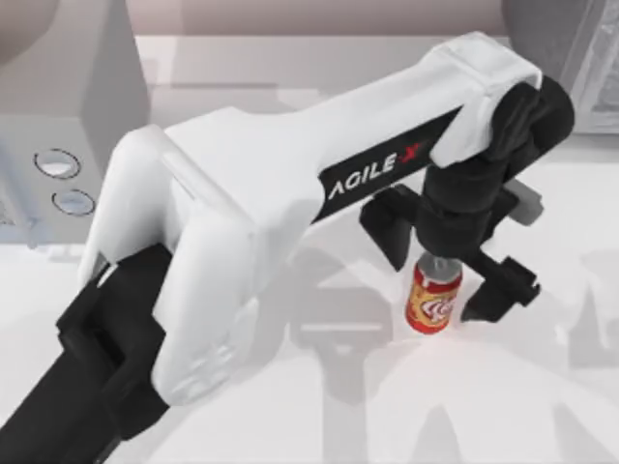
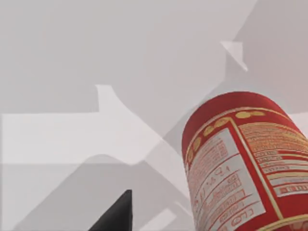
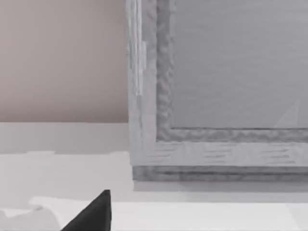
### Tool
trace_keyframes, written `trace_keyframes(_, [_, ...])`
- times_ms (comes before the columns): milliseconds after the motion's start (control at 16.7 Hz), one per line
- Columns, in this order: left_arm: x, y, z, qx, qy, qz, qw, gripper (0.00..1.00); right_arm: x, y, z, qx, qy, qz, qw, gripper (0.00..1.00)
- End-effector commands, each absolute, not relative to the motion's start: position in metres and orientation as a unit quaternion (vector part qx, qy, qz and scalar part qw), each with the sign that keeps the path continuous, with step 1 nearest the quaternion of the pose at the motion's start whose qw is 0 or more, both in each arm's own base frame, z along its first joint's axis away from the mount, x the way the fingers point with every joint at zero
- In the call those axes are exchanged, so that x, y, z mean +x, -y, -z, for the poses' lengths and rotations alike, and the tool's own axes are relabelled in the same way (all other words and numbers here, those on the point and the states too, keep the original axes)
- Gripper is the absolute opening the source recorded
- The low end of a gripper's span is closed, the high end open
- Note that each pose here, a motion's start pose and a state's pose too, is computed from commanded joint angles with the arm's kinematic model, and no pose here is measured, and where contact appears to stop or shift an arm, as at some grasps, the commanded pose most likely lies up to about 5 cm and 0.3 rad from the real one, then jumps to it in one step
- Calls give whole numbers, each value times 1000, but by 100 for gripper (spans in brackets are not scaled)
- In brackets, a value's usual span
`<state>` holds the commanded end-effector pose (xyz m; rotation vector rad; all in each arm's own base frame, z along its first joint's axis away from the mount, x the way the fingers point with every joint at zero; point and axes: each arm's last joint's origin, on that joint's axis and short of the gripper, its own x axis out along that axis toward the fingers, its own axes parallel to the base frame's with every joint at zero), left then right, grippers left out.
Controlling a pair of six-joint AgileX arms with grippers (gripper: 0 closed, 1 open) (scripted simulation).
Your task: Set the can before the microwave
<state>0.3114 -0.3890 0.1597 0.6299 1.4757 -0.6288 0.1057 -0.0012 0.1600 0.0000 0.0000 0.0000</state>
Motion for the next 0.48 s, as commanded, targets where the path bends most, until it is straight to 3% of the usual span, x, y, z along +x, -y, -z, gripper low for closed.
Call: trace_keyframes(480, [311, 389, -160, 277, -650, 277, 651, 10, 106, 1, -160, 0, 0, 0, 1000, 100])
